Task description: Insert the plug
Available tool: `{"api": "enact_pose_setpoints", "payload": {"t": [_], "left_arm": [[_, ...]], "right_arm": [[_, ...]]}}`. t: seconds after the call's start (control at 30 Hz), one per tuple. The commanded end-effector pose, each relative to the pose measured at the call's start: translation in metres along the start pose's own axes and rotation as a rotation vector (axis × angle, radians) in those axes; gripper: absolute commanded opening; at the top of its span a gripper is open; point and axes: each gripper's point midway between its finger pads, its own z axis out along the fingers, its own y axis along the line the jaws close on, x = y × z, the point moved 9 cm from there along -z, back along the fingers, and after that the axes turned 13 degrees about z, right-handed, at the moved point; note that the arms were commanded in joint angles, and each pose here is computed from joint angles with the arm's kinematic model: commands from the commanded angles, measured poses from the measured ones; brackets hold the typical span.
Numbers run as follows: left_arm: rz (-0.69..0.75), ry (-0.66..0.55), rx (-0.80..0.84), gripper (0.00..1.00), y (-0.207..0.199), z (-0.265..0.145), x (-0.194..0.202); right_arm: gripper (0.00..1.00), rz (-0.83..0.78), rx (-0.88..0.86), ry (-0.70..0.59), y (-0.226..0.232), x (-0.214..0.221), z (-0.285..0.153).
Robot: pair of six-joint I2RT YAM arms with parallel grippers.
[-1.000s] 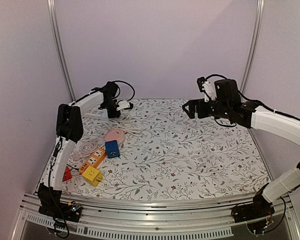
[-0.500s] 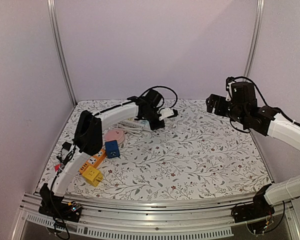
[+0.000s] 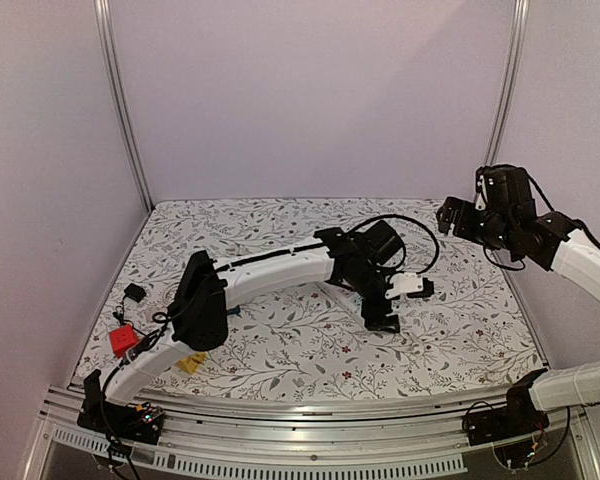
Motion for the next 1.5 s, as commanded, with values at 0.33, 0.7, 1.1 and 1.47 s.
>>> {"api": "enact_pose_setpoints", "payload": {"t": [0.33, 0.7, 1.1, 1.47], "left_arm": [[-0.125, 0.33, 0.073, 1.0, -0.042, -0.229, 0.049], [-0.801, 0.335, -0.142, 0.99, -0.035, -0.364, 0.203], [-0.91, 0.18, -0.239, 0.99, -0.063, -0.397, 0.231], [-1.009, 0.191, -0.248, 0.99, -0.063, -0.394, 0.258]], "right_arm": [[0.99, -0.253, 0.048, 0.506, 0.052, 0.061, 0.123], [0.99, -0.643, -0.003, 0.846, 0.116, 0.151, 0.195], [0.99, -0.715, 0.029, 0.994, 0.106, 0.218, 0.224], [0.97, -0.989, 0.197, 0.969, 0.083, 0.211, 0.222]]}}
